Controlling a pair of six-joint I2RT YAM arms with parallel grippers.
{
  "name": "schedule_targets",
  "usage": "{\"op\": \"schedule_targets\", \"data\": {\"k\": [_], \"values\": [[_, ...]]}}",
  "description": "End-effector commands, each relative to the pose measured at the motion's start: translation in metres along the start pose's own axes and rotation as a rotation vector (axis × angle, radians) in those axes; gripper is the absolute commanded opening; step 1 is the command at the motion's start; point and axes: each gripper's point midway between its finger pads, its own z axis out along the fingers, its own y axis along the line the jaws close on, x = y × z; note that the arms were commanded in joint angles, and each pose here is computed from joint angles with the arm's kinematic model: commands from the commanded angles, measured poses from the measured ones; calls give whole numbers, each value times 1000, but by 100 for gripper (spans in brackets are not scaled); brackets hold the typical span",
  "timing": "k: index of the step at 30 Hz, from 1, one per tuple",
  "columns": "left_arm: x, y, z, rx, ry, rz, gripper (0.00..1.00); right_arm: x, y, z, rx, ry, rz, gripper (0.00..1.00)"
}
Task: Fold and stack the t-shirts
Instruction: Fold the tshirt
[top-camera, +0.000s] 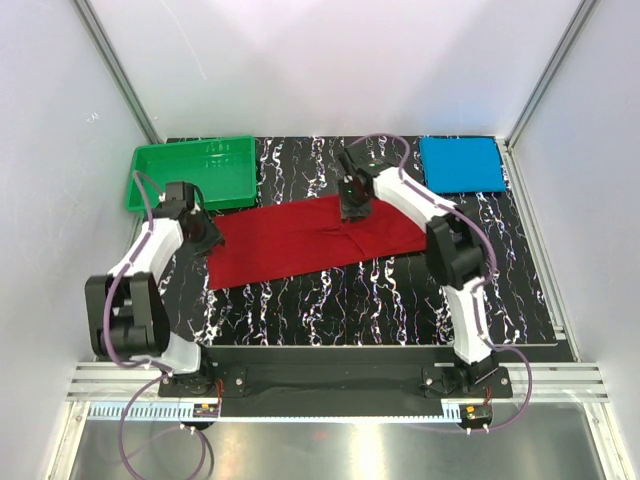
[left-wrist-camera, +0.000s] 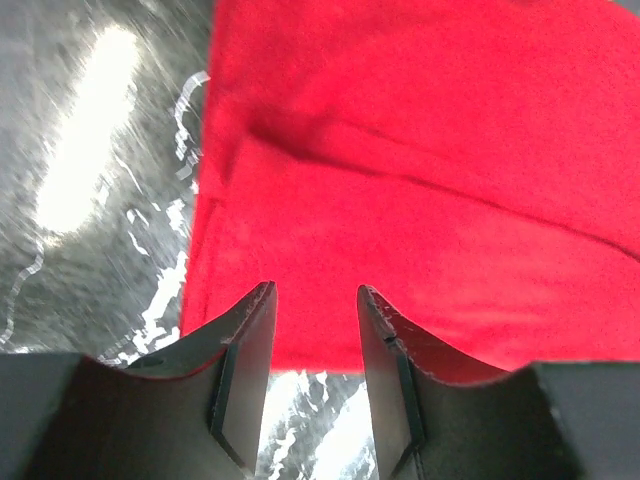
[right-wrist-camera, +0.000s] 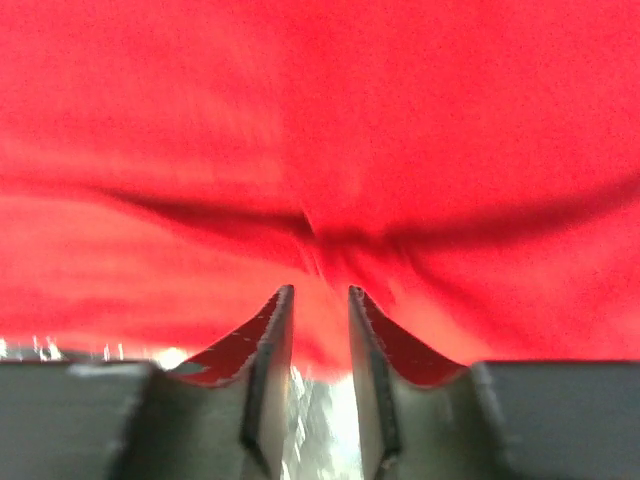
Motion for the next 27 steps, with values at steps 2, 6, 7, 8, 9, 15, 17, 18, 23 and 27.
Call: {"op": "schedule_targets", "data": {"k": [2,6,7,8,9,15,17,18,23,27], "values": [[20,-13,-4,112,21,-8,43,3,-38,-65,-24,-40,108,42],[41,-26,2,199,78,35,44,21,-83,-77,-59,-42,266,56],[43,-28,2,211,85,47,44,25,-95,-78,-64,-37,305,57],[46,-31,3,230,98,61,44,35,-103,-73,-84,-16,340,57],[47,-39,2,277,110,82,44,33,-122,-79,-83,-33,398,57],[54,-85,0,412,162,213,43,35,-170,-76,-69,-42,535,56],[59,-102,-1,461,182,255,43,25,-175,-77,-66,-61,524,52],[59,-110,1,489,191,273,43,24,-173,-73,-75,-50,525,46],[73,-132,10,567,274,316,39,2,-138,-65,-187,-39,522,34],[85,-137,17,585,326,330,37,8,-93,-55,-184,-15,406,34]]}}
